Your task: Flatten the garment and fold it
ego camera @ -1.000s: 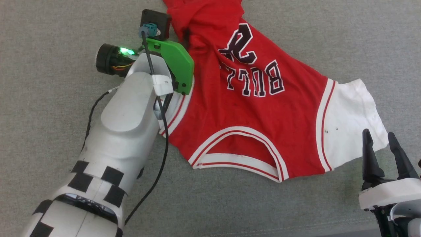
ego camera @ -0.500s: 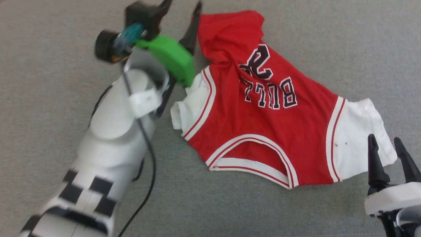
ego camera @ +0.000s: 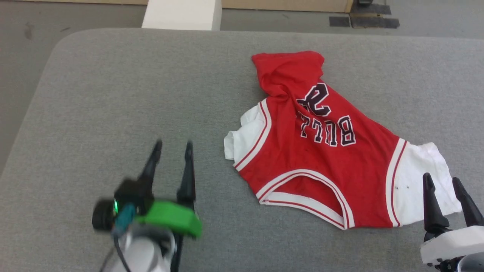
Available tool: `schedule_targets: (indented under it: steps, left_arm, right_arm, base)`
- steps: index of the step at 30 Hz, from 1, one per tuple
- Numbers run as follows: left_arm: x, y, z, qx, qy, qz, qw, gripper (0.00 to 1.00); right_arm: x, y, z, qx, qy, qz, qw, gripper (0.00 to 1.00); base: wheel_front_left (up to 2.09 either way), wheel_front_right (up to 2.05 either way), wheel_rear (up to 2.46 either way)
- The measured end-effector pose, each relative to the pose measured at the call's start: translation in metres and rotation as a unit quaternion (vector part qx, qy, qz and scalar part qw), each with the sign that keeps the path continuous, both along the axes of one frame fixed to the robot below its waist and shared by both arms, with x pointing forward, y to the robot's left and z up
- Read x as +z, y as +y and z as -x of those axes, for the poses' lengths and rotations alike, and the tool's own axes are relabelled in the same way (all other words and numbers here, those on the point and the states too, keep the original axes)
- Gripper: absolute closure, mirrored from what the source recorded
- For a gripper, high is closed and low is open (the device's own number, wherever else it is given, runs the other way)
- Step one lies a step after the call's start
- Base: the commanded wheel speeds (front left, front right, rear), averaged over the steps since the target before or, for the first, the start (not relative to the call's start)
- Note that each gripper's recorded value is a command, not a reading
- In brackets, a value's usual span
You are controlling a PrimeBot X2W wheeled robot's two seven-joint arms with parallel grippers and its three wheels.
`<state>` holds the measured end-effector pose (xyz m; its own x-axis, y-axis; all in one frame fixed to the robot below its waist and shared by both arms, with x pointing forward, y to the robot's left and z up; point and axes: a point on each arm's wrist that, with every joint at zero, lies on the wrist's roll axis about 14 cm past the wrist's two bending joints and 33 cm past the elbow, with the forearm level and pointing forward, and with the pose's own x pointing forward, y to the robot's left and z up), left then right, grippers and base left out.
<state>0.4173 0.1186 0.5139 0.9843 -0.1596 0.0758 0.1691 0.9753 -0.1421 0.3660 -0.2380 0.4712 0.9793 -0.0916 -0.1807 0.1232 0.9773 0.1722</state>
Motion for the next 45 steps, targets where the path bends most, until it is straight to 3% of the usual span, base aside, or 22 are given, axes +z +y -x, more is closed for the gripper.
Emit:
schedule_targets:
  steps: [1, 2, 5, 10, 16, 25, 29, 34, 35, 45]
  left_arm:
    - [-0.006, 0.003, 0.011, 0.015, 0.013, 0.012, 1.0, 0.0]
    - [-0.03, 0.009, 0.049, 0.054, 0.058, 0.045, 0.996, 0.0]
    - [-0.035, 0.013, 0.056, 0.061, 0.066, 0.045, 0.995, 0.0]
    - [-0.035, 0.007, 0.048, 0.033, 0.068, 0.035, 0.996, 0.0]
    - [-0.012, -0.029, 0.005, -0.06, 0.069, -0.008, 0.996, 0.0]
    - [-0.078, -0.082, 0.003, -0.153, 0.25, -0.049, 0.955, 0.0]
    - [-0.104, -0.088, 0.001, -0.154, 0.305, -0.048, 0.938, 0.0]
    - [-0.127, -0.086, -0.01, -0.137, 0.334, -0.064, 0.93, 0.0]
    - [-0.128, -0.088, -0.014, -0.139, 0.333, -0.067, 0.93, 1.0]
    - [-0.116, -0.09, -0.009, -0.151, 0.323, -0.023, 0.934, 1.0]
  right_arm:
    - [0.001, 0.002, -0.001, 0.002, -0.002, -0.003, 1.0, 0.0]
    - [0.001, 0.008, -0.004, 0.011, -0.005, -0.008, 1.0, 0.0]
    - [0.0, 0.009, -0.005, 0.013, -0.004, -0.009, 1.0, 0.0]
    - [-0.002, 0.012, -0.008, 0.018, -0.001, -0.01, 1.0, 0.0]
    - [-0.009, 0.014, -0.011, 0.021, 0.008, -0.01, 1.0, 0.0]
    - [-0.018, 0.011, -0.016, 0.014, 0.019, -0.01, 1.0, 0.0]
    - [-0.023, 0.005, -0.015, 0.005, 0.026, -0.01, 1.0, 0.0]
    - [-0.026, -0.001, -0.016, -0.005, 0.027, -0.008, 1.0, 0.0]
    - [-0.027, -0.002, -0.015, -0.007, 0.029, -0.008, 1.0, 0.0]
    - [-0.018, -0.006, -0.016, -0.012, 0.014, -0.006, 1.0, 0.0]
  base:
    - [0.0, 0.0, 0.0]
    - [0.0, 0.0, 0.0]
    - [0.0, 0.0, 0.0]
    - [0.0, 0.0, 0.0]
    - [0.0, 0.0, 0.0]
    - [0.0, 0.0, 0.0]
    - [0.0, 0.0, 0.0]
    - [0.0, 0.0, 0.0]
    - [0.0, 0.0, 0.0]
    - [0.0, 0.0, 0.0]
